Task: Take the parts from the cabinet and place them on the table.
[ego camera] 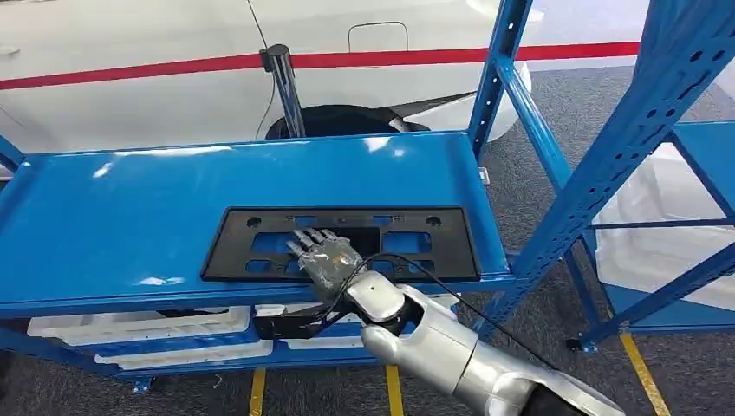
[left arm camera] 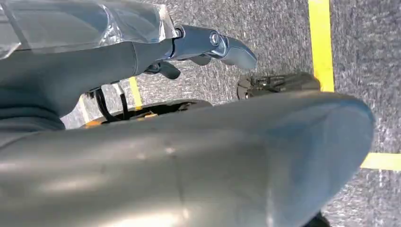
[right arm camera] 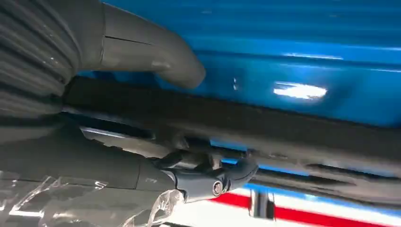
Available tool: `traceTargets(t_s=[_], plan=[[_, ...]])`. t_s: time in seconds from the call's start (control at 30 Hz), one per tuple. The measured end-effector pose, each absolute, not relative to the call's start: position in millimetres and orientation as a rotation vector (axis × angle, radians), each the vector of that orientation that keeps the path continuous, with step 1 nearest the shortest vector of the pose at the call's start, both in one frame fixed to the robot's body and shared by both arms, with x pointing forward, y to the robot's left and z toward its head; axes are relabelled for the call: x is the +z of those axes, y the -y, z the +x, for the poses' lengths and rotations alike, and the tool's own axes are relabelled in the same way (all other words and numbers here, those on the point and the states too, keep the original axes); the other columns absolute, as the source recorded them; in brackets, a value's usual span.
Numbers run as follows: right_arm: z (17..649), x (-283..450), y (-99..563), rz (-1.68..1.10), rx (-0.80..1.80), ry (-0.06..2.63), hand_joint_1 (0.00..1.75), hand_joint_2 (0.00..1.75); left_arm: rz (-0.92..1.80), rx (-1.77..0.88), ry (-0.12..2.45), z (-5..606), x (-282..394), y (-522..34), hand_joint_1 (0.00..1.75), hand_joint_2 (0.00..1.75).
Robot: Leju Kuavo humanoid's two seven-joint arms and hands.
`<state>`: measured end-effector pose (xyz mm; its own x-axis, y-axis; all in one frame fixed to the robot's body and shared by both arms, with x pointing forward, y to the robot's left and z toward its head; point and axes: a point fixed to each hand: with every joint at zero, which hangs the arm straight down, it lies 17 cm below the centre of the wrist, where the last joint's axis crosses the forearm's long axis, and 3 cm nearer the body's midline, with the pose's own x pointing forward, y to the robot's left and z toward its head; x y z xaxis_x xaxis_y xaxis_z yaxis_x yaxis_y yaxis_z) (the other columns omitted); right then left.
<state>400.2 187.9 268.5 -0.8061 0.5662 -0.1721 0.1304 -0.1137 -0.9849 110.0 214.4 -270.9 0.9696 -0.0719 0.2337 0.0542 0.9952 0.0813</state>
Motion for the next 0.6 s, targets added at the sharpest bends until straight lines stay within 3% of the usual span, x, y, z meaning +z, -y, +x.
traceTargets(t_s=[0.47,0.6], plan=[[407,282,-188,-0.792,1.896,1.873,0.00,1.75,0.074,-0.057,0.238,110,-271,-214,0.00,0.00],[409,305,-188,-0.831,1.750,1.989,0.00,1.75,0.075,-0.061,0.238,110,-271,-214,0.00,0.00]])
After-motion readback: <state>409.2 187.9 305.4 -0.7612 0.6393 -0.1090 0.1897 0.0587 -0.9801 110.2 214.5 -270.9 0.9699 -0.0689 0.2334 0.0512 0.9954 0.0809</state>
